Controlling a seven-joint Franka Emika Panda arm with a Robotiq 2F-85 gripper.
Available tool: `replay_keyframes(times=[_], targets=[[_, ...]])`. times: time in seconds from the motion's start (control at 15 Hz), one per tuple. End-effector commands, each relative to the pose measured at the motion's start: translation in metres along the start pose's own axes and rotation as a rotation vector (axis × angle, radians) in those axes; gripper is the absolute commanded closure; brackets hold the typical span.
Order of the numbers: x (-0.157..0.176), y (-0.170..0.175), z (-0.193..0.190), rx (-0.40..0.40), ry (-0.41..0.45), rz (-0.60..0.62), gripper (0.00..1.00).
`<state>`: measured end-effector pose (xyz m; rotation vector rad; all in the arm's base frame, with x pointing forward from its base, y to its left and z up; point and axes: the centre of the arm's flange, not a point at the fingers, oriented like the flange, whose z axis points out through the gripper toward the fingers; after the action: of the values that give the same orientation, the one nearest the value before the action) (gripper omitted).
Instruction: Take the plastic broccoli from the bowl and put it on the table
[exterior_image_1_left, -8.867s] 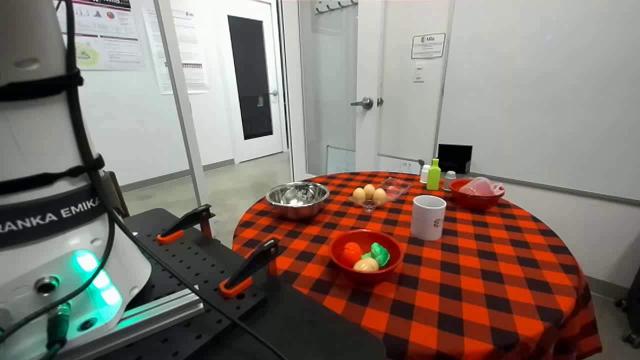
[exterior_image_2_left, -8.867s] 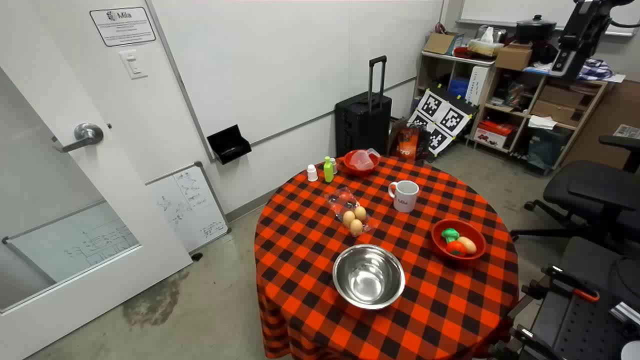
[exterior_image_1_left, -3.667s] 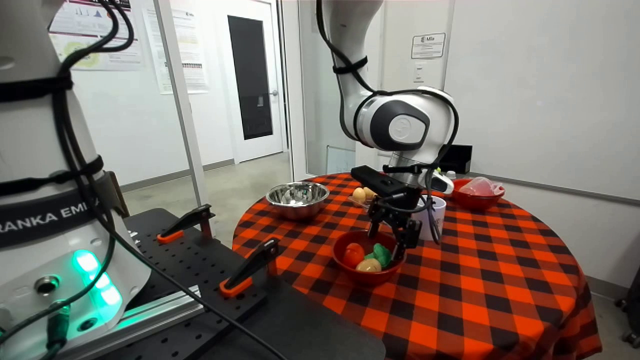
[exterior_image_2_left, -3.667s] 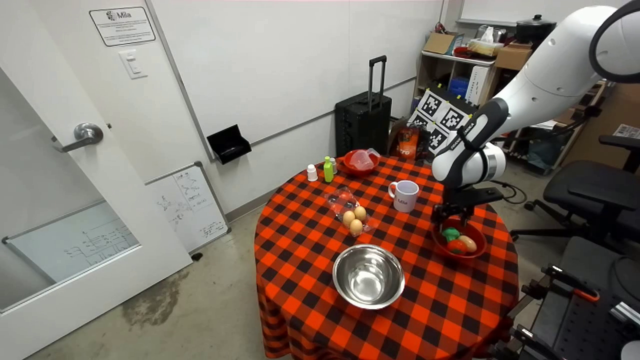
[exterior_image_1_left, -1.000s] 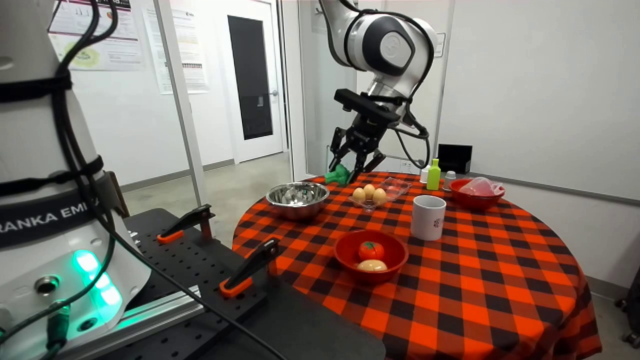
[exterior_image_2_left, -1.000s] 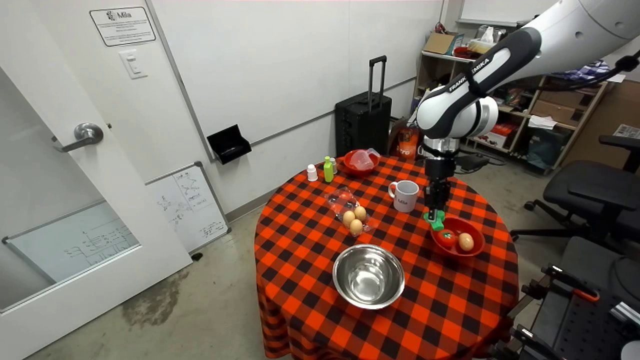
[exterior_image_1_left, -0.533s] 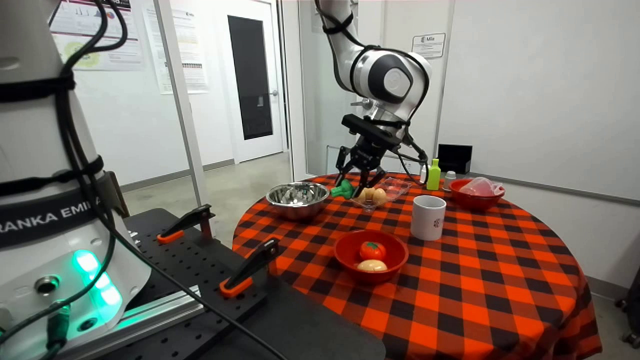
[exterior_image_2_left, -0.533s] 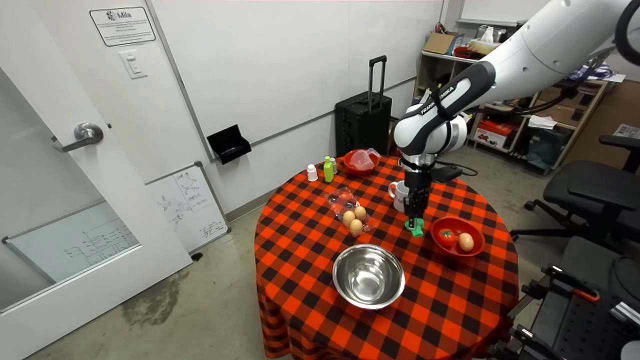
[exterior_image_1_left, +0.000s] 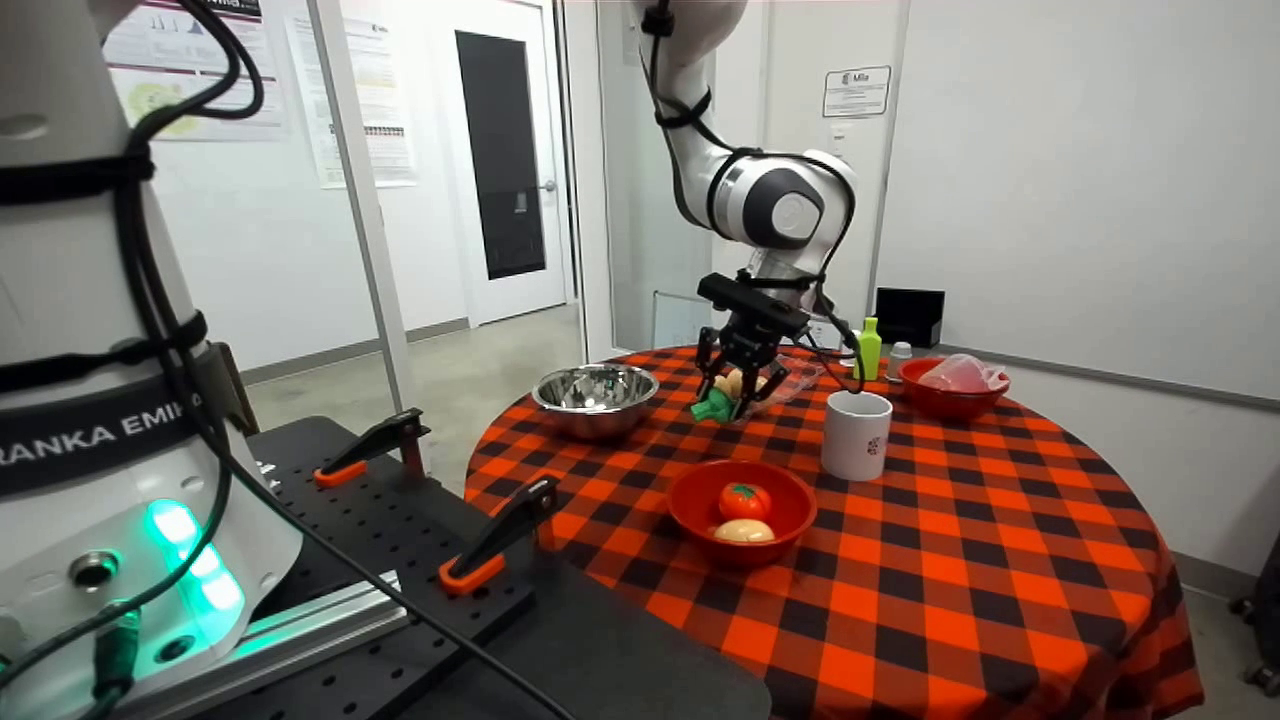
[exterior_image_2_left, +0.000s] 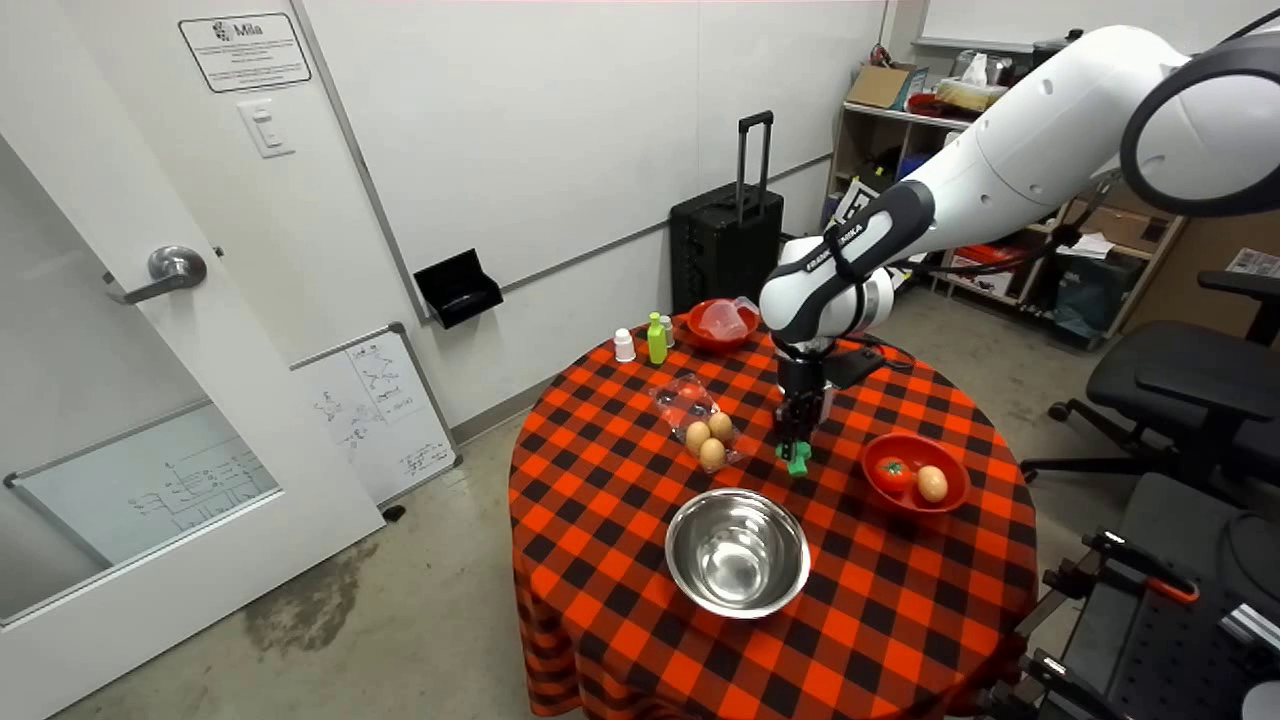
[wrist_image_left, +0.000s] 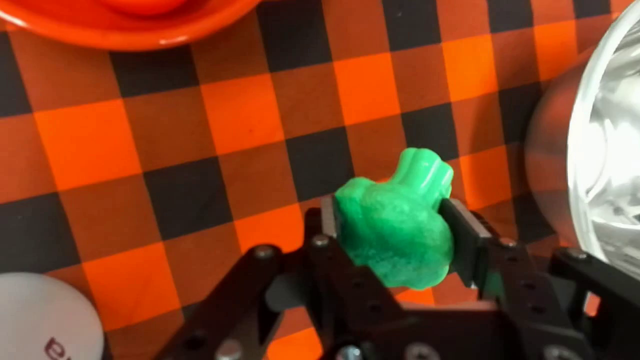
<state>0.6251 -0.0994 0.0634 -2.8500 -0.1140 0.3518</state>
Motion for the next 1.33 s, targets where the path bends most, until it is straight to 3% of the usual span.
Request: replay_keyframes(times=[0.0, 0.47, 0.53, 0.73, 0.87, 1.27], targets=[[0.022, 0.0, 0.013, -0.081, 0.059, 0.044, 0.73], [0.021, 0.011, 0.021, -0.202, 0.131, 0.129, 0.73], [0.02, 0.013, 0.021, -0.21, 0.133, 0.139, 0.3], [0.018, 0.017, 0.019, -0.218, 0.128, 0.165, 0.07], [0.017, 0.019, 0.019, -0.222, 0.126, 0.176, 0.0], [0.004, 0.019, -0.003, -0.181, 0.115, 0.222, 0.0]])
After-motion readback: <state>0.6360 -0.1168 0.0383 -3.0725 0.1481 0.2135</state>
